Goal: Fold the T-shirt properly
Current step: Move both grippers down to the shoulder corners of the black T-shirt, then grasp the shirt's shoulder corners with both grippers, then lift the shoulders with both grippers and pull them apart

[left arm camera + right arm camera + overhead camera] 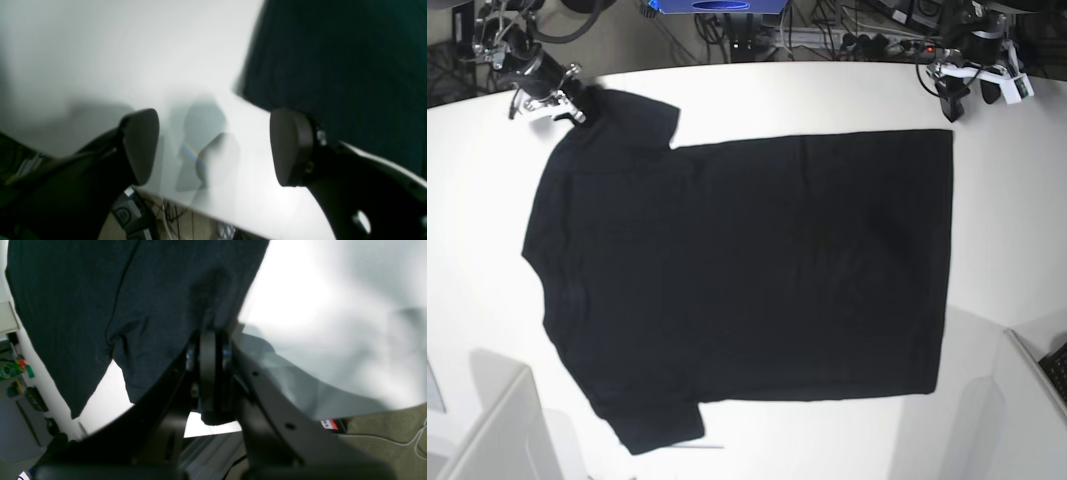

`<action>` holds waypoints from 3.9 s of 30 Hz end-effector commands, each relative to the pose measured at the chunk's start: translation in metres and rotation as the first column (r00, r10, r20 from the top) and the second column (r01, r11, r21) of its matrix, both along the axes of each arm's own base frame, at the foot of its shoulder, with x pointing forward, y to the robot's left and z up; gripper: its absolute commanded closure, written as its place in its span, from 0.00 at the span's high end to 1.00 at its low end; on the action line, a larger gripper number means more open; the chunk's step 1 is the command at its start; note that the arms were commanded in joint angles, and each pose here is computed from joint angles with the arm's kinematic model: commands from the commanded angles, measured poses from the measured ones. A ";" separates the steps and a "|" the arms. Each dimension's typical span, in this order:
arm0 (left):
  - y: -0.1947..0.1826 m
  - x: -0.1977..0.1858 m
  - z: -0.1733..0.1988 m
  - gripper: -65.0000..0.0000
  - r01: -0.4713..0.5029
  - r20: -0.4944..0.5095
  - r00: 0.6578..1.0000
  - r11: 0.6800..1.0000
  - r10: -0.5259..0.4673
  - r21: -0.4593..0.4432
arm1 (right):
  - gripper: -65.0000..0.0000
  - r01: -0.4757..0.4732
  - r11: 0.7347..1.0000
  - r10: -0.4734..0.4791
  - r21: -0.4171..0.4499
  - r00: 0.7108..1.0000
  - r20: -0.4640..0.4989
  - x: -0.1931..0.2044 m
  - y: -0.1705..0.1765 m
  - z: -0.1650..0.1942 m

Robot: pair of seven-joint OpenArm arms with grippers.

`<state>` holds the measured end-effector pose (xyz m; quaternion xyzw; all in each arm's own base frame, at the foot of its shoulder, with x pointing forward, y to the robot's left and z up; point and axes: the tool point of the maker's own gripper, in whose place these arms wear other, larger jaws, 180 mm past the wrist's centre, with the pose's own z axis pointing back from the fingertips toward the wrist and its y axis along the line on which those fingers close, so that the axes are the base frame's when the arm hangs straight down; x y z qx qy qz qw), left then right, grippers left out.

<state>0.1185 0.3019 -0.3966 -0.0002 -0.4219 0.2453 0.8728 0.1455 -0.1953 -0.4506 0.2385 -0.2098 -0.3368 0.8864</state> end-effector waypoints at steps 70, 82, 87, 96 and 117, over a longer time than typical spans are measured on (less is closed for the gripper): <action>-0.060 0.023 0.033 0.00 0.201 0.003 0.979 0.977 -0.202 -0.074 | 0.00 -0.065 0.980 0.087 -0.187 0.990 0.112 0.006 -0.021 0.079; -0.059 0.066 0.051 0.00 0.205 0.116 0.973 0.978 -0.198 -0.050 | 0.00 -0.127 0.981 0.154 -0.144 0.970 0.190 0.058 -0.006 0.102; -0.052 0.080 0.049 0.00 0.148 0.091 0.986 0.987 -0.141 -0.069 | 0.00 -0.157 0.979 0.183 -0.130 0.957 0.223 0.080 0.000 0.114; -0.054 0.106 0.060 0.00 0.156 0.130 0.981 0.985 -0.145 -0.076 | 0.00 -0.146 0.982 0.174 -0.121 0.948 0.266 0.117 -0.010 0.120; -0.049 0.144 0.069 0.00 0.115 0.149 0.984 0.986 -0.097 -0.117 | 0.00 -0.143 0.986 0.160 -0.087 0.955 0.251 0.184 -0.034 0.107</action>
